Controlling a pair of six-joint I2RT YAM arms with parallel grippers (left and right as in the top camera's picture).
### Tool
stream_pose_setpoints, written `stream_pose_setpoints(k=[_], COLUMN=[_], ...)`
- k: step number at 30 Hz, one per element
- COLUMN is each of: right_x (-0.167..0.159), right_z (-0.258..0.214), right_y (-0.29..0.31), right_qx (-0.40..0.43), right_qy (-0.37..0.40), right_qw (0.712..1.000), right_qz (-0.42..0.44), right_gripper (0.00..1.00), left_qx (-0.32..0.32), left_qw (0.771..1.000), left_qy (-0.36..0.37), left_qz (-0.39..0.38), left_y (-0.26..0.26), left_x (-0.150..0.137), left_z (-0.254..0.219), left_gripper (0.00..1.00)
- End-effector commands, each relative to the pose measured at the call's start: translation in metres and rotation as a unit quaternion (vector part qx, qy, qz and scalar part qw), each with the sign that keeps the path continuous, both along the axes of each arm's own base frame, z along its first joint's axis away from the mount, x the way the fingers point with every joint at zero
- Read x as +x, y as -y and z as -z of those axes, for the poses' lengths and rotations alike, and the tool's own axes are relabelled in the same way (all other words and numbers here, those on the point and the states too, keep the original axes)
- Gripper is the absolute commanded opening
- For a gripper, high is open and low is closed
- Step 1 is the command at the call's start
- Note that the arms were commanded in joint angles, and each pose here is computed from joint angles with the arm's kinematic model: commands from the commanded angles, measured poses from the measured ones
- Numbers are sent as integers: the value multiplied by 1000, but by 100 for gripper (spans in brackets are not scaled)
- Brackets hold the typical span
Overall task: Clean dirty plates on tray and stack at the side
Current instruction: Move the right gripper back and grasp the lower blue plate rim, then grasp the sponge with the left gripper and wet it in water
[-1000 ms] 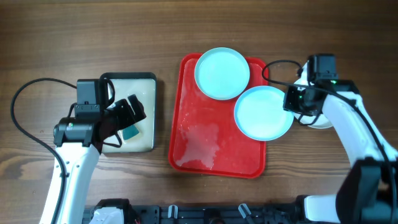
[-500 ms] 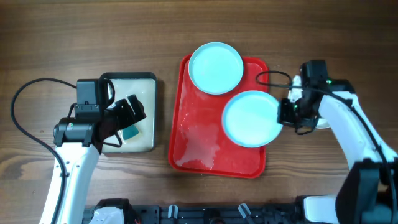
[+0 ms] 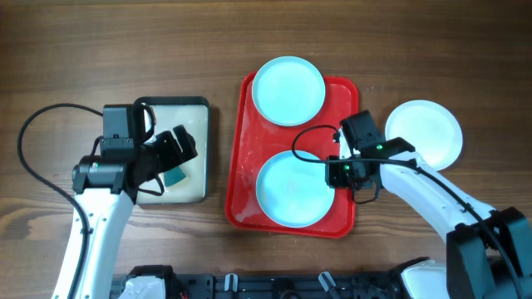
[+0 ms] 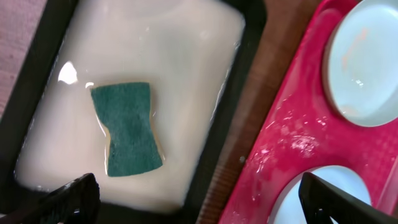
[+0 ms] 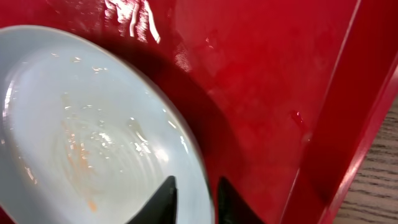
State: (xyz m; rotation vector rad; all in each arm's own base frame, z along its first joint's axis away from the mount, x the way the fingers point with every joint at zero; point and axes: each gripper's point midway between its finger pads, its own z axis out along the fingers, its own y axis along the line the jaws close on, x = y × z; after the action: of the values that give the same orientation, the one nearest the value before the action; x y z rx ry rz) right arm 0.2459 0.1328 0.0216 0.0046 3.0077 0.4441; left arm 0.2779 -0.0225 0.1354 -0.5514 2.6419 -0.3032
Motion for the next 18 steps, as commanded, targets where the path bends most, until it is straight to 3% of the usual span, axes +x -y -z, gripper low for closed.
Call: stream_pose_setpoints(k=[1, 3, 6, 9, 10, 11, 14, 18], right_x=[21, 20, 14, 7, 6, 6, 6, 4], right_z=[-35, -48, -57, -55, -55, -55, -55, -54], right_y=[-7, -7, -5, -2, -1, -1, -1, -1], right_qx=[11, 16, 18, 13, 12, 12, 12, 11], right_qy=[56, 70, 74, 61, 57, 56, 56, 53], right_qw=[998, 997, 997, 998, 998, 998, 998, 998], right_qz=[-18, -17, -17, -17, -16, -16, -15, -15], right_gripper=[27, 27, 27, 27, 27, 27, 27, 27], left_qx=[40, 52, 51, 58, 53, 53, 54, 53], left_qw=[995, 989, 984, 984, 982, 979, 973, 973], left_qy=[-80, -130, -167, -163, -174, -189, -219, -218], left_qz=[-43, -47, -42, -50, -54, -57, -55, -53], left_y=[-19, -23, -22, -25, -23, -23, -23, -23], left_x=[-13, -20, -18, -2, -3, -5, -9, -6], left_z=[40, 67, 92, 110, 117, 127, 148, 134], left_gripper=[97, 73, 52, 57, 51, 35, 4, 4])
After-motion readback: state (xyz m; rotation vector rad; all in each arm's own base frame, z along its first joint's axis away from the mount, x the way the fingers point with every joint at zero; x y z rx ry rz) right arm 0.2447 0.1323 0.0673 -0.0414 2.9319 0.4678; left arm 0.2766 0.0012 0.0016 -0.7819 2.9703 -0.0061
